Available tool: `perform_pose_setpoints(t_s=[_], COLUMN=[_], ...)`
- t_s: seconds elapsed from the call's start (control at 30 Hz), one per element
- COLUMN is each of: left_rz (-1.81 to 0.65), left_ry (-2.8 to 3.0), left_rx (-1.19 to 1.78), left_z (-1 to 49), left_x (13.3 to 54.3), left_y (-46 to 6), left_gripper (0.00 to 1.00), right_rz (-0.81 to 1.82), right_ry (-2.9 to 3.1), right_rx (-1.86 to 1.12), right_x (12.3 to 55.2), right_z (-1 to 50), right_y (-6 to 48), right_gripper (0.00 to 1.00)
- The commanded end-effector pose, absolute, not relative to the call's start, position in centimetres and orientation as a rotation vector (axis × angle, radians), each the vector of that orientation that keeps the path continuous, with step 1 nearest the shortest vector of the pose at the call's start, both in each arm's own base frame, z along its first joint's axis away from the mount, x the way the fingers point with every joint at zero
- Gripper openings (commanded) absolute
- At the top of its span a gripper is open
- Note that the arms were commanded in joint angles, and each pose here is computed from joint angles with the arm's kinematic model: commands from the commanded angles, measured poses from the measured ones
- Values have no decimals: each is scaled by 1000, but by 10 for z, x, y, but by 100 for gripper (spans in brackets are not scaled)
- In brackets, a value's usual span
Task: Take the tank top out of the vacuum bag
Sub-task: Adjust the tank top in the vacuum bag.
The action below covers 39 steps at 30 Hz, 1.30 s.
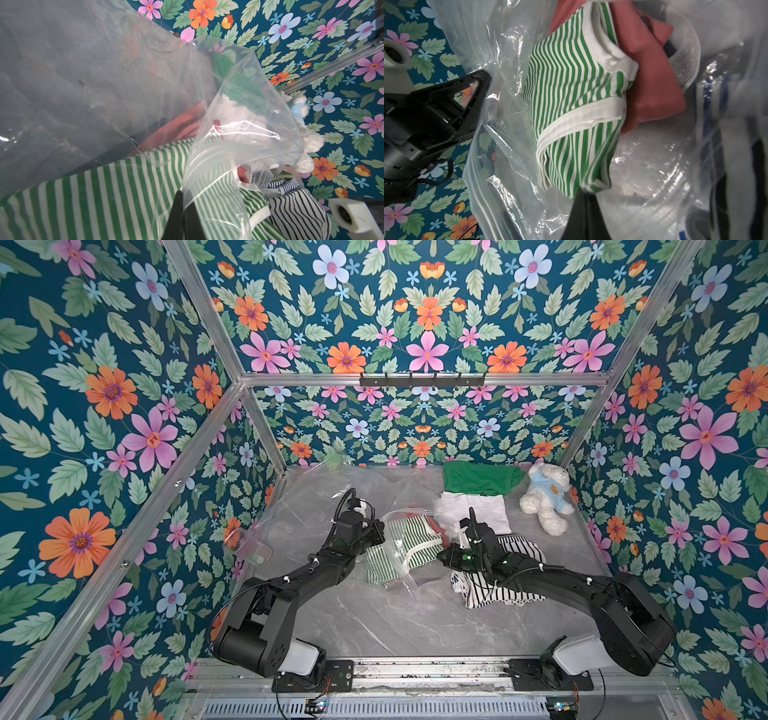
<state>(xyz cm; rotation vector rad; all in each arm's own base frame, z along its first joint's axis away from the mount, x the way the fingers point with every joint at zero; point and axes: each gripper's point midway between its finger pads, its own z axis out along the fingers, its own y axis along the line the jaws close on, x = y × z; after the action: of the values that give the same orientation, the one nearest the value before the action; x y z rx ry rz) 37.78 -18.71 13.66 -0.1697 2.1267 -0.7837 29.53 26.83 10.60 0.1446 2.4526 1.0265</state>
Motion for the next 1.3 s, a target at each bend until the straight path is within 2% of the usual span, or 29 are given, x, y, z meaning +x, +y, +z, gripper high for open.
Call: perform_pose_setpoints(t_s=[0.0, 0.07, 0.13, 0.17, 0.23, 0.73, 0.8, 1.1, 1.27], left_rz=[-797, -801, -803, -802, -803, -811, -811, -812, -809], left_ry=[2090, 2088, 2089, 2091, 2086, 2089, 2087, 2087, 2090], left_rx=[-169, -169, -169, -168, -168, -173, -173, -173, -170], left_z=[145, 145, 145, 145, 147, 145, 146, 146, 145], left_x=[383, 383, 383, 382, 382, 382, 382, 382, 381], left_y=[-189, -189, -189, -189, -189, -190, -190, -190, -190], left_gripper=[0, 0, 0, 0, 0, 0, 0, 0, 0], right_rz=[954, 960, 975, 974, 958, 1043, 1047, 1264, 1398], right_ry=[2435, 2421, 2394, 2383, 2372, 2420, 2465, 2486, 2390], right_rx=[201, 225, 250, 264, 270, 151, 160, 162, 112], right_x=[304, 312, 322, 327, 335, 366, 367, 367, 363], right_z=[106, 107, 111, 113, 116, 110, 91, 81, 109], right_y=[255, 248, 241, 237, 232, 263, 267, 294, 304], right_gripper=[8, 39, 58, 64, 67, 68, 68, 64, 52])
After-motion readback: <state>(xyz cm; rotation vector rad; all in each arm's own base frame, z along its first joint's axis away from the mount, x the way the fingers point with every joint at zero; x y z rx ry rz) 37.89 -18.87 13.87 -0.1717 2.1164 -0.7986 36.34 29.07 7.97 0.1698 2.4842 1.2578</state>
